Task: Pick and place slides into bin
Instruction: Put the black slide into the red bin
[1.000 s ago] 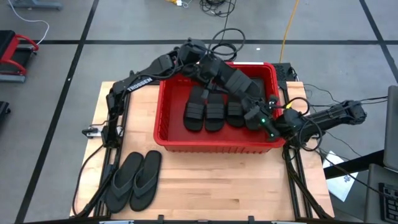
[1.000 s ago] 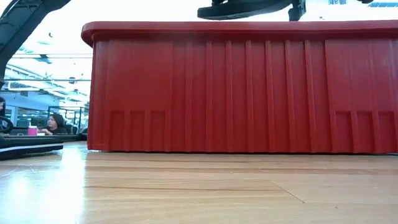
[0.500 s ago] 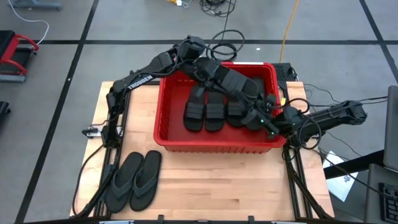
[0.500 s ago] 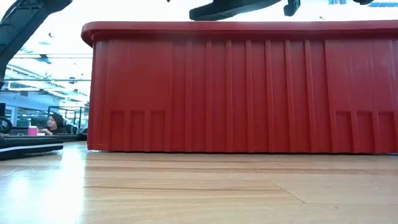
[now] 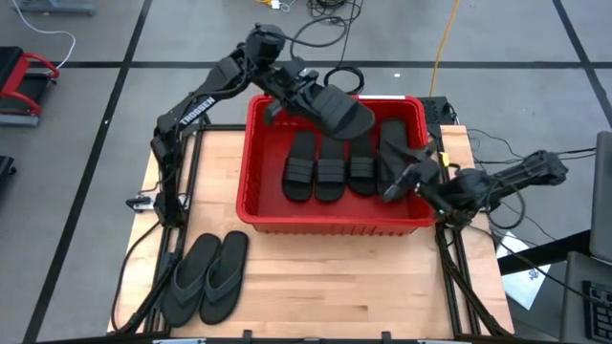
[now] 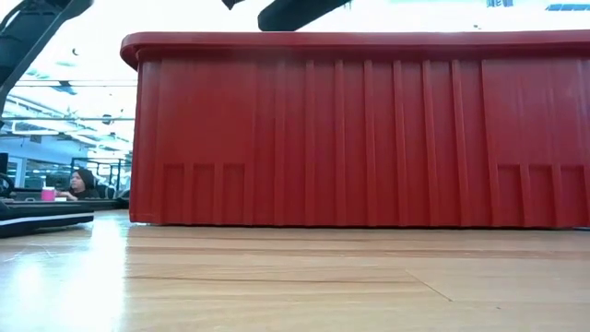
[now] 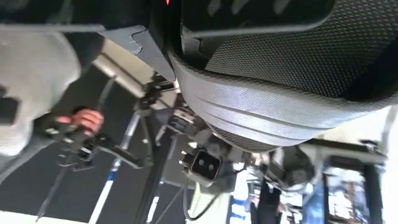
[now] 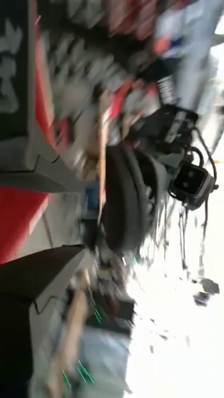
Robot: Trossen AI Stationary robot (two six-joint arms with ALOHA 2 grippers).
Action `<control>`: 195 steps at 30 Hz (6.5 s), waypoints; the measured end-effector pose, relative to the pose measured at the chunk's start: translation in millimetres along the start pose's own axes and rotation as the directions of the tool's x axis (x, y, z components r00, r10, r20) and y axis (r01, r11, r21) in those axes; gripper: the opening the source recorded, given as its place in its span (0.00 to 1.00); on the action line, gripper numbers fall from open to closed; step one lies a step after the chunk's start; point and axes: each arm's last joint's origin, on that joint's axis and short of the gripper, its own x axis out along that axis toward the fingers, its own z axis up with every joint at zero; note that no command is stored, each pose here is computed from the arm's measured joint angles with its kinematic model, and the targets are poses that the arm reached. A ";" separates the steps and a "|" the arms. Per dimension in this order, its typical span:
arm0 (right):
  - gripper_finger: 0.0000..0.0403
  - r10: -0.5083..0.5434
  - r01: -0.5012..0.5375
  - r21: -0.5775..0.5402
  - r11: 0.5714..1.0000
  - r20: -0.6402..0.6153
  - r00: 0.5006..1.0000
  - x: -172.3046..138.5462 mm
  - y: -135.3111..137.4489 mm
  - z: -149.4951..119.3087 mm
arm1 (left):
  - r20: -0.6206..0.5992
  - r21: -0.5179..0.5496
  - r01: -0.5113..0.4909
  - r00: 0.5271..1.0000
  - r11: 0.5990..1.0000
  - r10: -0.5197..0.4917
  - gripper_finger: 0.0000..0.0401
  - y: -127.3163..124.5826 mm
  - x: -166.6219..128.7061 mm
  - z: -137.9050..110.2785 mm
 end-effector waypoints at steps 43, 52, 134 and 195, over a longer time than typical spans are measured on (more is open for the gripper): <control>0.50 -0.104 -0.172 -0.867 0.467 -0.247 0.963 58.0 48.5 42.8 | 0.018 -0.180 0.136 0.991 0.974 -0.135 0.00 19.8 27.7 -24.5; 0.50 -0.065 -0.215 -0.873 0.438 -0.269 0.961 68.9 47.9 32.3 | 0.013 -0.174 0.185 0.982 0.967 -0.186 0.00 11.5 46.9 -22.9; 0.00 -0.386 -0.266 -0.821 0.504 -0.490 0.781 64.2 46.0 -31.7 | 0.129 0.075 -0.328 0.940 0.942 0.317 0.01 -86.4 -99.0 39.6; 0.00 -0.143 -0.302 -0.126 0.945 -0.989 -0.037 102.7 41.4 -159.8 | 0.079 -0.005 -0.397 0.915 0.918 0.396 0.08 -82.9 -118.4 26.6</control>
